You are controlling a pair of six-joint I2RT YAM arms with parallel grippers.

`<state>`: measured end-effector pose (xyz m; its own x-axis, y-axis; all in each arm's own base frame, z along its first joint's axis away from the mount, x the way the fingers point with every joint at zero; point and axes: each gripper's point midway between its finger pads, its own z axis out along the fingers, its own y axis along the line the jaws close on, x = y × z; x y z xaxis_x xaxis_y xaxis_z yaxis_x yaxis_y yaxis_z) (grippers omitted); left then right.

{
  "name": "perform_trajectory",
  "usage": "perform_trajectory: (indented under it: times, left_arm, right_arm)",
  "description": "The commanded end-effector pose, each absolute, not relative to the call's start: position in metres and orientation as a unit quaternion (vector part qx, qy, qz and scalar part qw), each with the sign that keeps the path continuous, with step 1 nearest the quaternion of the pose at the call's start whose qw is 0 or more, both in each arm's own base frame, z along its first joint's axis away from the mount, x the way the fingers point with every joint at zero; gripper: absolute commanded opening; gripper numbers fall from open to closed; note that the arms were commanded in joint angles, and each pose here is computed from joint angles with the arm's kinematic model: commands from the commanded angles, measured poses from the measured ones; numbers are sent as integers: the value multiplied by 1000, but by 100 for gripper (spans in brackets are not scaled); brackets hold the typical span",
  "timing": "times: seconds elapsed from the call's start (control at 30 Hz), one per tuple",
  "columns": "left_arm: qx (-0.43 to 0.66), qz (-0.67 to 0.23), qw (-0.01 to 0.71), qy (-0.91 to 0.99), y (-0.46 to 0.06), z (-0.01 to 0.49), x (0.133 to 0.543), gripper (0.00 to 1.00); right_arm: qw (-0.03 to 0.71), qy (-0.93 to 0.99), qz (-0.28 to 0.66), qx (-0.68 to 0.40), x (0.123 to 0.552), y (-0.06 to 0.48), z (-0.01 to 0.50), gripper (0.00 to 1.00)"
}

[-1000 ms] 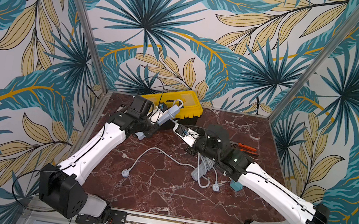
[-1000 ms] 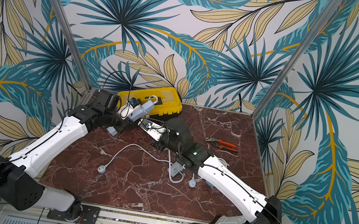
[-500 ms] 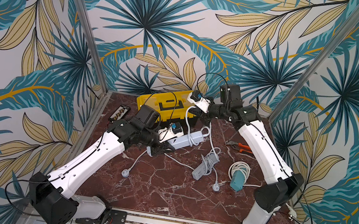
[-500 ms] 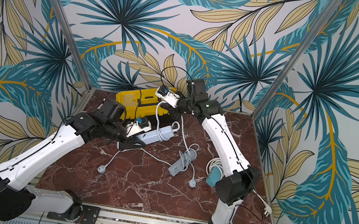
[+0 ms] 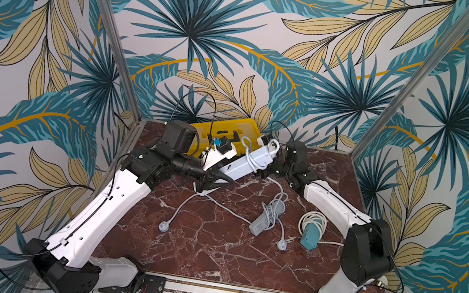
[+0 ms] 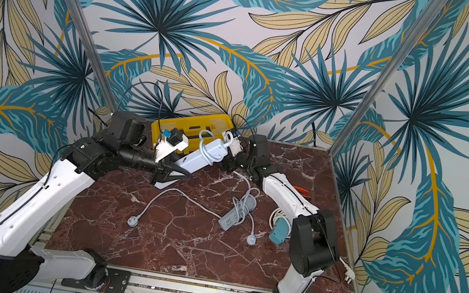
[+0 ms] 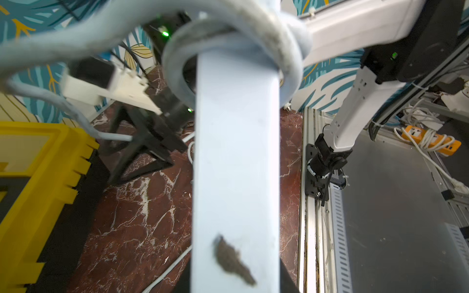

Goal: Wrap the cord around the power strip
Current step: Wrap the power cord around the power strip.

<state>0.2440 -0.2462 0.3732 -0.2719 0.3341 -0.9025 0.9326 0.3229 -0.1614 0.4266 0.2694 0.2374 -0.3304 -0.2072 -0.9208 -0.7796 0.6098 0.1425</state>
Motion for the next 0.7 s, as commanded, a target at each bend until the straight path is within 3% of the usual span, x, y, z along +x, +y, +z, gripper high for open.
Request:
perform_trajectory:
  times: [0.0,0.13,0.27,0.47,0.67]
  left_arm:
    - [429,-381,475,667,-243,432,245,0]
    - [406,-389,472,679,-245,436,255,0]
    - [359,-384,463,714,-239,424,280,0]
    - [322,-376,440,749,-236,399,295,0]
    - [295,-380,440,758,-234,395,300,0]
  right_arm:
    - [515,755,284,-289,420,254,245,70]
    - [481,794,250,-275,413,242,193,68]
    - [430,832,226,-267,389,235,160,44]
    - [385,839,249,-292,321,251,163,21]
    - [355,839,325,-254,286,268,173,10]
